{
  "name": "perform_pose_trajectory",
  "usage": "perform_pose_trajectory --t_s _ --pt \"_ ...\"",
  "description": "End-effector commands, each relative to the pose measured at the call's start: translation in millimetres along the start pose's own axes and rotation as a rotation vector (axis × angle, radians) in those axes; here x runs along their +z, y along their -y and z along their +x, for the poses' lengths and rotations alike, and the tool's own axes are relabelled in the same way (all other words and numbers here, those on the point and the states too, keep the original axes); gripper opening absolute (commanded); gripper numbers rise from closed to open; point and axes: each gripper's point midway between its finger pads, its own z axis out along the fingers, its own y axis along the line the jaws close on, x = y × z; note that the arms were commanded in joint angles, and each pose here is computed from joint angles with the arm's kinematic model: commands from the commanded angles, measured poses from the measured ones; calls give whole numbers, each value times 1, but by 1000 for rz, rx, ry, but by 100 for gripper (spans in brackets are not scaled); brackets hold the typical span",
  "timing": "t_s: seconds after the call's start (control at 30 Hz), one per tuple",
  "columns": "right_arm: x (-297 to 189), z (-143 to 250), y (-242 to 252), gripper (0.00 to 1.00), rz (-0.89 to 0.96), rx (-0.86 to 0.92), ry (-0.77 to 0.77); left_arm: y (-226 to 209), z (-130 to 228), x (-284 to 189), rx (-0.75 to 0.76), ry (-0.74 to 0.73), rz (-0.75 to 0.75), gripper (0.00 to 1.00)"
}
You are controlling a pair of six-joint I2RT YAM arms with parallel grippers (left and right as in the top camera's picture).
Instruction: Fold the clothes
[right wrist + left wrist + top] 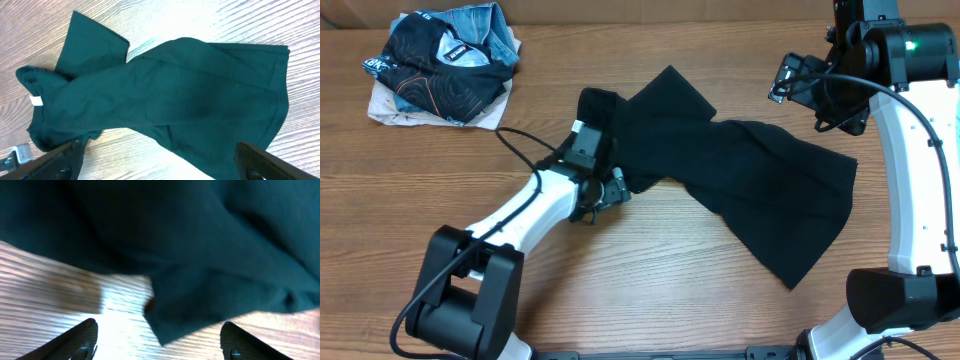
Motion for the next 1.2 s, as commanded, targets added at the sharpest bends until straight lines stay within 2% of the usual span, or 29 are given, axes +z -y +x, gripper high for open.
perform_pose_trajectory --t_s 0.0,0.27,0.4,0.53,0.63,0.7,0.87,0.9,1.0,1.17 --pt "-4 -2 4 100 10 6 16 1 -10 -1 -1 11 11 79" --pt "-4 -2 4 100 9 6 15 3 -6 4 21 -16 26 79" --pt "-4 -2 4 100 9 6 15 9 -2 13 39 -45 56 75" --pt "-4 -2 4 100 9 6 15 12 0 17 40 -64 77 59" --pt "-4 -2 4 100 10 6 14 13 -1 17 41 -61 79 56" --pt "-4 -1 4 100 11 6 12 11 -2 17 44 -54 70 50" --pt "-4 1 5 100 15 7 5 9 -4 17 53 -43 57 16" --pt "-4 0 5 100 14 7 6 9 -4 16 52 -46 54 5" --pt "-4 -3 3 100 8 7 18 9 -4 10 49 -62 40 4" --pt "-4 -2 4 100 10 11 15 0 -13 -26 47 -73 -91 4"
